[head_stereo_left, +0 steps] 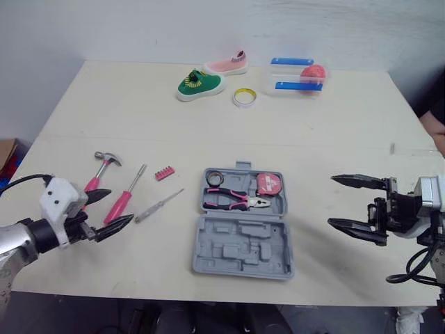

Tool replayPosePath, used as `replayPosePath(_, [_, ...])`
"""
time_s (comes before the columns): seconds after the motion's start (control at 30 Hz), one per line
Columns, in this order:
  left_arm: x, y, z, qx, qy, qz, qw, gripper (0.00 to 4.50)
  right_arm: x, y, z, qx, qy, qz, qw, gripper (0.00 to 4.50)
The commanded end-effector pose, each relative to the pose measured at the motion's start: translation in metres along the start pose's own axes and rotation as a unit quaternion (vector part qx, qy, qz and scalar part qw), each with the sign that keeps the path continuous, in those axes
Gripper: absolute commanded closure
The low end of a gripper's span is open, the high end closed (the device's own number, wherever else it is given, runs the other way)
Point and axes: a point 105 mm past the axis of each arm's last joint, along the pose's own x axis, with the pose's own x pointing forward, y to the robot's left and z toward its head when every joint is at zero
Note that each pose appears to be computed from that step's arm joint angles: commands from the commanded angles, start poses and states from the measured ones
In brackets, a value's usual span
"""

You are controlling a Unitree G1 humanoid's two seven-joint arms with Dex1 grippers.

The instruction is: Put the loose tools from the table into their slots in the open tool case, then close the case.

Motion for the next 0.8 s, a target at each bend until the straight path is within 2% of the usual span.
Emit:
replayPosePath(0.03, [0.026,-0.01,-0.007,0.025,0.034,-0.014,0.999,0.07,0.019,0.013,0.003,-0.016,-0.014,0.058,0.998,0.08])
replayPosePath(0.27, [0.055,-0.007,-0.027,0.028,0.07,0.012,0.997,0.07,0.031,0.015,0.003,-0.017,-0.013,0.053,0.998,0.08])
replayPosePath(0.4, [0.058,-0.012,-0.044,0.008,0.108,-0.01,0.994,0.07,0.038,0.016,0.007,-0.019,-0.014,0.043,0.999,0.08])
replayPosePath(0.43, [0.06,-0.016,-0.044,0.013,0.107,-0.028,0.994,0.65,0.038,0.017,0.007,-0.019,-0.014,0.041,0.999,0.0])
replayPosePath(0.47, [0.062,-0.019,-0.045,0.01,0.108,-0.034,0.994,0.93,0.039,0.017,0.007,-0.021,-0.011,0.04,0.999,0.0])
replayPosePath(0.53, [0.063,-0.024,-0.052,0.0,0.124,-0.048,0.991,1.77,0.039,0.016,0.008,-0.024,-0.007,0.032,0.999,0.0])
replayPosePath(0.6, [0.061,-0.024,-0.059,-0.002,0.139,-0.045,0.989,2.77,0.038,0.015,0.008,-0.027,-0.003,0.021,0.999,0.0])
replayPosePath(0.7, [0.058,-0.018,-0.056,0.002,0.126,-0.032,0.991,4.14,0.035,0.013,0.007,-0.033,0.005,0.009,0.999,0.0])
replayPosePath(0.73, [0.057,-0.017,-0.054,0.008,0.125,-0.03,0.992,4.42,0.034,0.012,0.006,-0.036,0.01,0.008,0.999,0.0])
replayPosePath(0.8, [0.057,-0.016,-0.044,0.027,0.109,-0.036,0.993,4.42,0.03,0.01,0.005,-0.041,0.017,0.0,0.999,0.0])
